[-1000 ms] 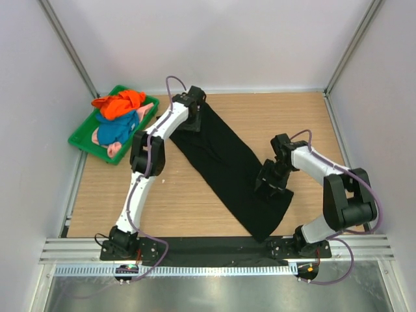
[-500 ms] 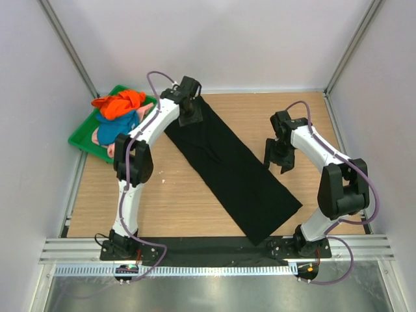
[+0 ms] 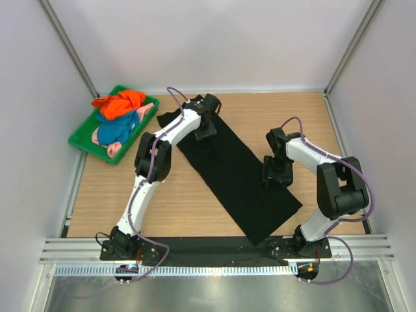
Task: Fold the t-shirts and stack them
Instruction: Fold the tshirt
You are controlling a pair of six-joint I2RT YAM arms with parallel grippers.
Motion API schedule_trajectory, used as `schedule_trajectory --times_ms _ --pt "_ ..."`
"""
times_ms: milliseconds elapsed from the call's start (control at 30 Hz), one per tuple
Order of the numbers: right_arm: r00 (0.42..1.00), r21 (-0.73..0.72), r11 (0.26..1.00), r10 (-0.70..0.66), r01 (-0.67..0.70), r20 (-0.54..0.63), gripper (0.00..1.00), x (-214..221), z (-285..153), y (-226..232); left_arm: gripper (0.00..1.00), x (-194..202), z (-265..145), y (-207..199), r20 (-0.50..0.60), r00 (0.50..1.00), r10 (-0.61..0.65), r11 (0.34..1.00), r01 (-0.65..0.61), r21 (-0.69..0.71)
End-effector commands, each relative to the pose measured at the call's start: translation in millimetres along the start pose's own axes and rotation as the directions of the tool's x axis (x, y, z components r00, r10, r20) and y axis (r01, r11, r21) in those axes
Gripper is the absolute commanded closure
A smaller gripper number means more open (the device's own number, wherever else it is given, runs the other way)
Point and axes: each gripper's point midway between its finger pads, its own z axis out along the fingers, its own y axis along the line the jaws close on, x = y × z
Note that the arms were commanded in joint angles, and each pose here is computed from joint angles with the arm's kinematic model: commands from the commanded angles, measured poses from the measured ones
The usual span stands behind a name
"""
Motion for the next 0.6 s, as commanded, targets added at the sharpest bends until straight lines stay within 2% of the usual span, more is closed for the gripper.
schedule_trajectory --times_ms 0,67,167,267,400,467,567 --pt "0.999 -0.035 0.999 0.039 -0.039 0.015 0.36 6.4 11.8 13.2 0.54 -1.1 35.6 5.3 0.011 1.0 -0.026 0.999 0.027 -0.041" --pt "0.997 -0.045 0.996 0.079 -0.079 0.005 0.36 13.0 20.6 21.8 0.54 -5.7 42.6 -1.4 0.018 1.0 -0.013 1.0 0.013 -0.017" --pt "0.986 -0.111 0.983 0.135 -0.145 -0.094 0.36 43.7 35.5 44.6 0.55 -14.3 52.3 -13.3 0.033 0.999 -0.021 0.999 0.02 0.048" --pt "0.97 -0.185 0.956 0.205 -0.227 -0.129 0.36 59.0 37.4 75.5 0.56 -24.4 58.2 -17.2 0.039 0.999 -0.024 0.995 0.02 0.096" --pt "0.949 -0.324 0.894 0.27 -0.309 -0.159 0.36 62.2 20.1 128.2 0.58 -43.4 64.0 -31.0 0.054 0.999 -0.001 0.982 -0.009 0.189" --pt "0.951 -0.367 0.878 0.272 -0.308 -0.149 0.36 56.7 9.9 145.4 0.58 -43.5 68.4 -33.9 0.043 0.999 0.018 0.977 -0.026 0.213" --pt "0.96 -0.4 0.873 0.242 -0.279 -0.141 0.36 49.7 -12.0 166.1 0.57 -56.3 51.1 -33.9 0.062 0.997 0.036 0.973 -0.049 0.226"
